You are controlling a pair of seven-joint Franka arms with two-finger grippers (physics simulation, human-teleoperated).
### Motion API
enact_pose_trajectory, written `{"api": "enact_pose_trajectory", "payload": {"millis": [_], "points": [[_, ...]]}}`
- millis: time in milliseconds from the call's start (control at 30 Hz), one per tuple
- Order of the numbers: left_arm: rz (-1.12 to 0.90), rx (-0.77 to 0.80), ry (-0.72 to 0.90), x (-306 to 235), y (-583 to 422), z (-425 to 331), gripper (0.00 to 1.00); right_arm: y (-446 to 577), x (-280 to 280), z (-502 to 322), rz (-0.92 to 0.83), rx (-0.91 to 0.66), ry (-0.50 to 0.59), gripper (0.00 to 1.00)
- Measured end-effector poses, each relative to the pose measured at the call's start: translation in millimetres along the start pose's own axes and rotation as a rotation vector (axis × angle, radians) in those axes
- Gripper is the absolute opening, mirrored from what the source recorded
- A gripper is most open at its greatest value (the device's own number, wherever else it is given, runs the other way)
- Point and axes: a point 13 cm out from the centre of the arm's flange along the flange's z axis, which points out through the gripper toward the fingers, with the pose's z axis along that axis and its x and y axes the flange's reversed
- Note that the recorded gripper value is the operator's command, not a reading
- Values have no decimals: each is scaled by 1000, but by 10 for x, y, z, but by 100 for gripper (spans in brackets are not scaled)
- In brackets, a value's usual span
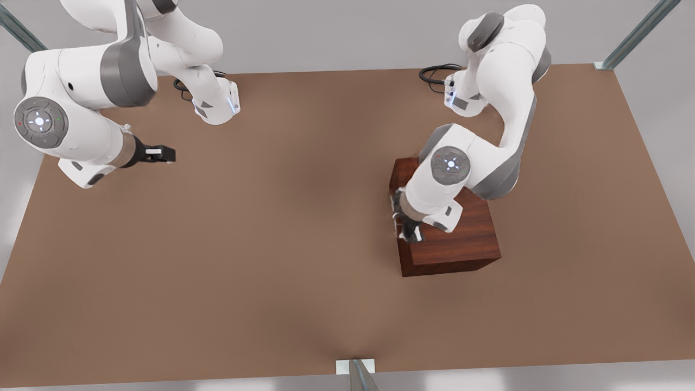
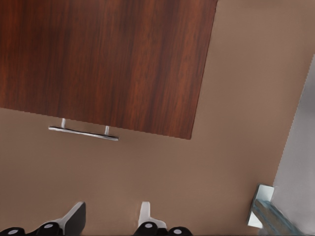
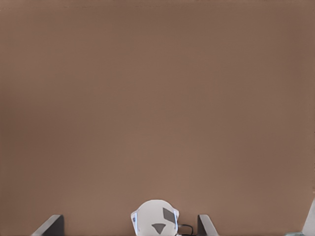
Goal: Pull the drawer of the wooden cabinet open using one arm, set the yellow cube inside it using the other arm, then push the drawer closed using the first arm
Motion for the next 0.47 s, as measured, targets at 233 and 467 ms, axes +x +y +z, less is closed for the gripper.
{"api": "enact_pose_trajectory", "payload": {"millis": [233, 467], "points": [[528, -181, -186, -2601, 53, -990, 100, -74, 87, -46, 19, -6, -27, 100], [1077, -345, -7, -2403, 471, -930, 100, -74, 67, -54, 23, -8, -37, 100]]}}
